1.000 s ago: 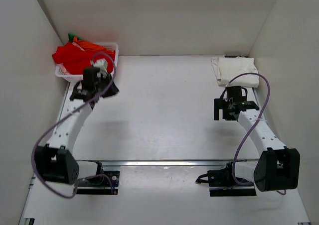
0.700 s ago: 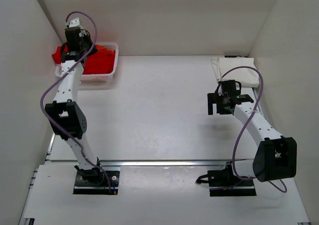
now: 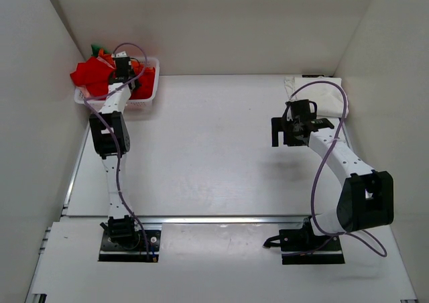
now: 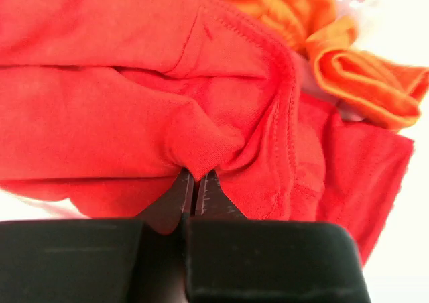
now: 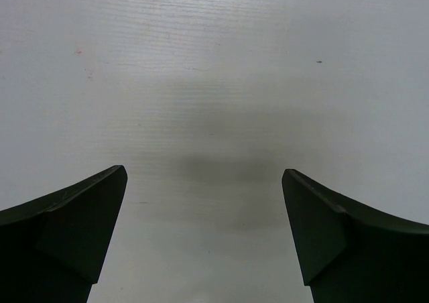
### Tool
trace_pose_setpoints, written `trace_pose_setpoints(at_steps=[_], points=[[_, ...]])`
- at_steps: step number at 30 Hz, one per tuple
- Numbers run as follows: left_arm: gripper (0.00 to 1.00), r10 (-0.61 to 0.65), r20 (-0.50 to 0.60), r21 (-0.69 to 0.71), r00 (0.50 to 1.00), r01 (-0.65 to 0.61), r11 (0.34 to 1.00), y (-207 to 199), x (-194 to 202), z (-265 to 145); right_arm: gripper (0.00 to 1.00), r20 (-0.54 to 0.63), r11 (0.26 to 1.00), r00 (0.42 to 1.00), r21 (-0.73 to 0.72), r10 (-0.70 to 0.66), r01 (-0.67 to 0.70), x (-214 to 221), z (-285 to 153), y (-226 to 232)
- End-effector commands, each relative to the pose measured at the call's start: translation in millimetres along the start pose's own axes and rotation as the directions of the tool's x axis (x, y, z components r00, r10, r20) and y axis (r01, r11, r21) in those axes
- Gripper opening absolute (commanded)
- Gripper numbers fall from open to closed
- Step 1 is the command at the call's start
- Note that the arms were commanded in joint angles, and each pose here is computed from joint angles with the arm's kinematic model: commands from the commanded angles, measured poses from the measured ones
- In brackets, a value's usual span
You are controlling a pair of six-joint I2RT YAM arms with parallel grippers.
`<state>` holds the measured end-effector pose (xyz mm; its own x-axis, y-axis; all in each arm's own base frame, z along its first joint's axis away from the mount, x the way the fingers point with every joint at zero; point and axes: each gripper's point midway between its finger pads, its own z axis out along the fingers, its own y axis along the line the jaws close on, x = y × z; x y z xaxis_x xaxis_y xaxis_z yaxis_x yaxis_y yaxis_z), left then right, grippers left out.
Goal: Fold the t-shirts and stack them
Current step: Grab crumpled tshirt from bin with the left arm, then move the tshirt to the center of the board
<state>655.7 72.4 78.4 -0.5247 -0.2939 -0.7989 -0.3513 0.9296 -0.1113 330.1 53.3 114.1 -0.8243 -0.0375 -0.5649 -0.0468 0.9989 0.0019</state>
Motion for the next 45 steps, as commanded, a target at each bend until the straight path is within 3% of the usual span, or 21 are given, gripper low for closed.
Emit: trace_pose_setpoints(at_steps=[1,2,5,8,11,12,14,17,18,21,24,27,28,29,30,32,34,37,39,41,45], points=[[0.0,-0.114,0.204,0.038,0.972,0.108,0.993,-8,-99,-59,0.99,0.041,1.0,0.999,-0.018,0.018,-0.017,-13,-4,8],[0.0,-0.124,0.245,0.039,0.962,0.118,0.992,-7,-116,-72,1.0,0.048,1.0,0.999,-0.026,0.019,-0.018,-15,-5,12],[0.0,-0.148,0.415,0.143,0.898,0.096,0.985,-40,-196,-166,0.99,0.05,0.999,0.998,-0.031,0.039,-0.037,-8,-5,14],[0.0,-0.248,0.53,0.36,0.811,0.05,0.932,-73,-256,-294,0.99,0.066,0.998,0.996,-0.029,0.064,-0.062,-1,-9,14],[0.0,-0.335,0.491,0.596,0.804,-0.029,0.803,-119,-256,-389,0.99,0.104,0.995,0.99,-0.049,0.093,-0.089,1,-19,14],[0.0,-0.345,0.474,0.623,0.81,-0.032,0.781,-125,-249,-399,0.99,0.135,0.994,0.986,-0.055,0.102,-0.096,-2,-25,13],[0.0,-0.373,0.447,0.724,0.813,-0.084,0.685,-150,-236,-466,0.99,0.16,0.991,0.98,-0.07,0.121,-0.111,-1,-32,12],[0.0,-0.418,0.38,0.801,0.825,-0.067,0.595,-159,-214,-516,0.99,0.21,0.982,0.962,-0.099,0.177,-0.159,-3,-46,5],[0.0,-0.424,0.332,0.831,0.842,-0.048,0.555,-165,-203,-520,0.99,0.224,0.98,0.955,-0.097,0.193,-0.175,-1,-51,1],[0.0,-0.409,0.227,0.856,0.884,0.019,0.517,-172,-163,-506,0.99,0.256,0.976,0.943,-0.111,0.212,-0.189,-2,-62,-2],[0.0,-0.372,0.161,0.812,0.914,0.091,0.577,-170,-108,-462,0.99,0.274,0.974,0.936,-0.11,0.222,-0.199,0,-70,-6],[0.0,-0.323,0.076,0.703,0.943,0.179,0.688,-156,-47,-392,0.99,0.259,0.975,0.941,-0.105,0.217,-0.196,8,-70,-6],[0.3,-0.288,0.026,0.665,0.957,0.199,0.719,-152,-19,-368,0.99,0.239,0.973,0.946,-0.137,0.217,-0.188,13,-68,1],[0.52,-0.261,-0.022,0.653,0.965,0.212,0.728,-148,0,-350,0.99,0.237,0.973,0.948,-0.141,0.213,-0.184,14,-68,2],[0.63,-0.248,-0.107,0.64,0.963,0.258,0.724,-141,28,-329,0.99,0.216,0.974,0.954,-0.14,0.206,-0.179,19,-65,5],[0.63,-0.262,-0.242,0.633,0.934,0.357,0.687,-127,67,-311,0.99,0.196,0.975,0.959,-0.134,0.203,-0.179,24,-62,7],[0.64,-0.275,-0.306,0.613,0.911,0.41,0.676,-111,103,-304,0.99,0.171,0.975,0.965,-0.134,0.199,-0.177,30,-59,11],[0.64,-0.192,-0.274,0.595,0.942,0.323,0.736,-100,136,-323,0.99,0.165,0.97,0.964,-0.156,0.211,-0.186,35,-54,15],[0.65,-0.135,-0.283,0.613,0.949,0.288,0.736,-102,153,-343,0.99,0.154,0.965,0.964,-0.186,0.216,-0.187,36,-50,21],[0.65,-0.097,-0.323,0.629,0.941,0.29,0.721,-108,181,-363,0.99,0.133,0.964,0.967,-0.188,0.217,-0.19,43,-45,25],[0.64,-0.057,-0.359,0.725,0.931,0.317,0.611,-153,215,-419,0.96,0.099,0.961,0.975,-0.211,0.201,-0.176,49,-31,37]])
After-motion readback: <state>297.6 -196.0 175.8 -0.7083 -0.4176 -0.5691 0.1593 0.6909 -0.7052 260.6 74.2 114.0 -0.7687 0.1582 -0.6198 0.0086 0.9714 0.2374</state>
